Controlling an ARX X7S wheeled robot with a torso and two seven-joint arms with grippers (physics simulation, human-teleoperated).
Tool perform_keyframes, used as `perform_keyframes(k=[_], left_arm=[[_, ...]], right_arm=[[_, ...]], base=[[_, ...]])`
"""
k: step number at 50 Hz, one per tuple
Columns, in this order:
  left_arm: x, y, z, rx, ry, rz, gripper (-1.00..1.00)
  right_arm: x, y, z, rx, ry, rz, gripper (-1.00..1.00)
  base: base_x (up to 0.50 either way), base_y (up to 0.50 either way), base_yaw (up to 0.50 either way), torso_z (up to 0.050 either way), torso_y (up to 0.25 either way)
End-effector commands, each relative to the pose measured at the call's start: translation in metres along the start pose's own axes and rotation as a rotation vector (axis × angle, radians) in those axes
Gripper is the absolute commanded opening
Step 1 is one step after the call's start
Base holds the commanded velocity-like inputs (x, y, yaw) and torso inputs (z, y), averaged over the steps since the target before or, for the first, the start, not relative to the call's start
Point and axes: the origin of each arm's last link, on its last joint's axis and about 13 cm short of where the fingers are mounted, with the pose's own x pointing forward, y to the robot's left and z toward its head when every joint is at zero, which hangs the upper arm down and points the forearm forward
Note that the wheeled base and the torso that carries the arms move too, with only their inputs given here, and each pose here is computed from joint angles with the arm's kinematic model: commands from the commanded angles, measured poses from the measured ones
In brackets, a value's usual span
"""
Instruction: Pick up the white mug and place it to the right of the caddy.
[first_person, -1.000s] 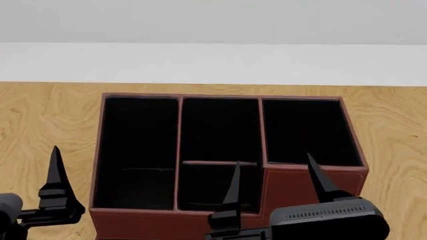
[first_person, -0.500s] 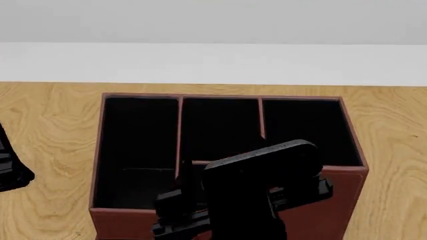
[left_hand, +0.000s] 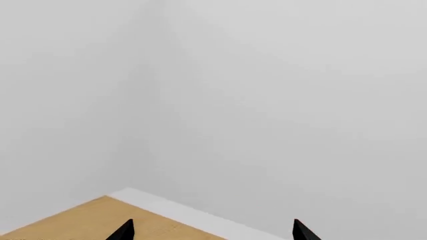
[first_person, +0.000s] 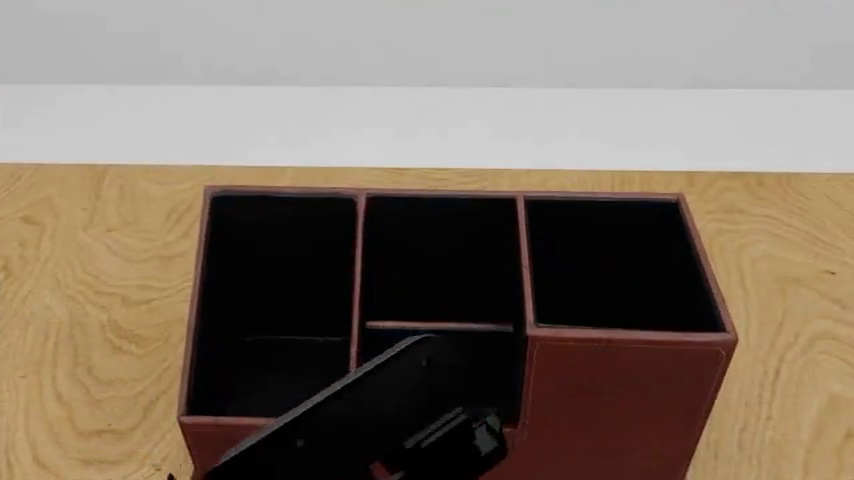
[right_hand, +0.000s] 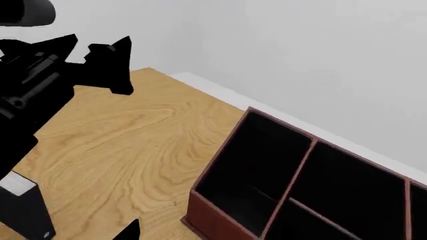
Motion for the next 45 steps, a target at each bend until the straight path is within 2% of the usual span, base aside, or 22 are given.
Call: perform_keyframes(k=[1,14,26,45], left_arm=[[0.004,0.006,0.003,-0.006,-0.007,0.036,1.00],[0.003,0.007,0.004,-0.006,-0.005,0.034,1.00],[0.001,0.006,0.004,-0.004,-0.004,0.023,1.00],[0.000,0.005,0.004,-0.003,-0.004,0.019,1.00]], right_arm=[[-0.011,0.006,0.001,0.048,0.079,0.109,1.00],[-0.005,0.015,-0.026,0.137,0.181,0.182,1.00],[-0.007,0.025,-0.042,0.179,0.234,0.229,1.00],[-0.013,0.037,-0.050,0.163,0.282,0.308,1.00]], base=[[0.00,0.00,0.00,0.000,0.000],[0.00,0.00,0.00,0.000,0.000],[0.00,0.00,0.00,0.000,0.000],[0.00,0.00,0.00,0.000,0.000]])
